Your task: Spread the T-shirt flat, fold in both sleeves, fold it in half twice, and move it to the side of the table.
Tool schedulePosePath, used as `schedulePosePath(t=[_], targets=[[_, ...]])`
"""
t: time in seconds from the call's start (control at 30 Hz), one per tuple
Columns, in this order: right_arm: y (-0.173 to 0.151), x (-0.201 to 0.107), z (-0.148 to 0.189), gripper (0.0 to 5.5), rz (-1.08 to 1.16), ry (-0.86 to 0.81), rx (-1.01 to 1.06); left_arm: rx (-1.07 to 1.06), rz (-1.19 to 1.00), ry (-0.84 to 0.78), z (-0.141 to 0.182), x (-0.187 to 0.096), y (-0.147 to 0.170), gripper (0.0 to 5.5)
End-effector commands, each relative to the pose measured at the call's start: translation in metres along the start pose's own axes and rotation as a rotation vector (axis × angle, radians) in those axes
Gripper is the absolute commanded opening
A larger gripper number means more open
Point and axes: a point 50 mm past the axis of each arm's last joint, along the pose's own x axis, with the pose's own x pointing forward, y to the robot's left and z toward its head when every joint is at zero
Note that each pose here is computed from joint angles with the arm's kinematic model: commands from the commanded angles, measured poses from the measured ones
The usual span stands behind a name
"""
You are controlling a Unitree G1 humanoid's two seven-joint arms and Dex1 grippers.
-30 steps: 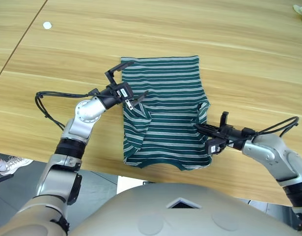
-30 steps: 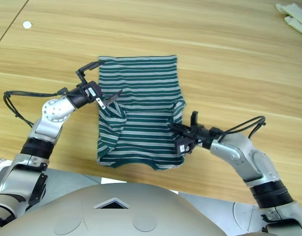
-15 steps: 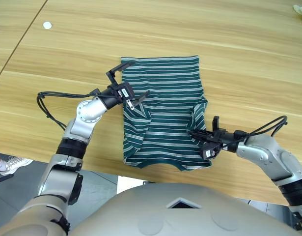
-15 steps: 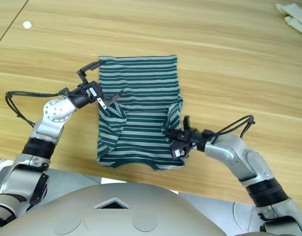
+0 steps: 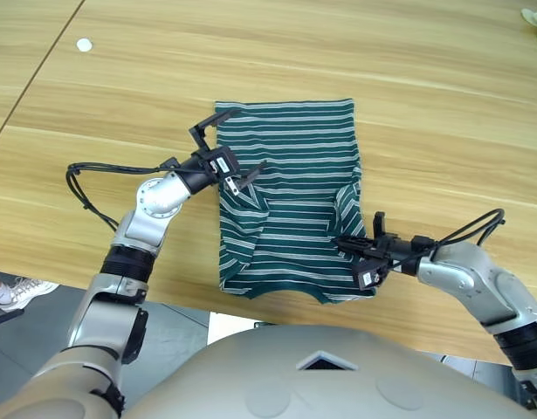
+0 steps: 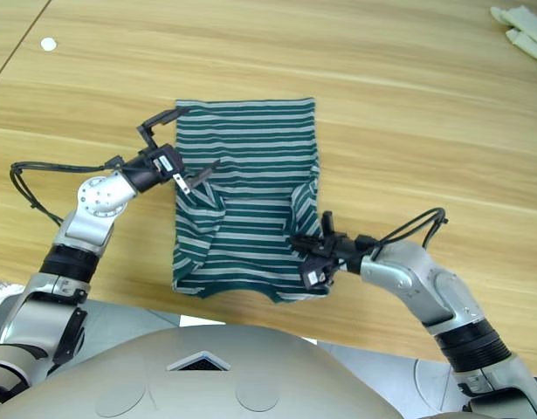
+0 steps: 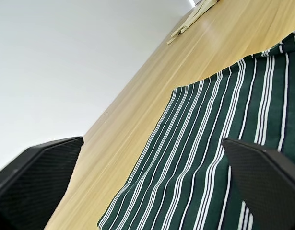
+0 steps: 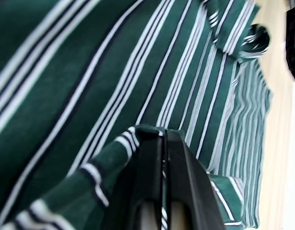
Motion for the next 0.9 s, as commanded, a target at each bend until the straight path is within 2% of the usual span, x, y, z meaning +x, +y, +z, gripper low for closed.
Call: schedulePosePath(t=[0.03,0.37,0.47,0.57,0.67,0.77,0.83,0.9], targets=[[0.001,0.001,-0.002,0.34,0.031,0.006,-0.004,-0.001,-0.017,0.007,0.000,0.000,-0.002,5.40],[-0.017,0.000,0.007,2.00,-0.083,-0.062,0.044,-0.028,-0.033,-0.008,0.003,-0.002,-0.003,5.40],[-0.027,0.001,0.018,2.55,-0.147,-0.130,0.060,-0.058,-0.035,-0.019,0.004,-0.001,-0.004,5.40],[-0.049,-0.015,0.020,3.05,-0.294,-0.155,0.064,-0.071,-0.068,-0.052,0.009,-0.007,-0.003,5.40],[-0.061,-0.058,-0.012,3.59,-0.384,0.040,0.053,-0.007,-0.199,-0.057,0.014,-0.038,0.005,5.40],[-0.046,-0.112,-0.056,4.05,-0.296,0.379,0.066,0.113,-0.385,0.057,0.015,-0.086,0.021,5.40],[-0.030,-0.127,-0.059,4.05,-0.206,0.445,0.098,0.141,-0.460,0.115,0.019,-0.108,0.026,5.40],[0.003,-0.129,-0.050,4.05,-0.032,0.423,0.159,0.117,-0.562,0.163,0.021,-0.129,0.018,5.40]])
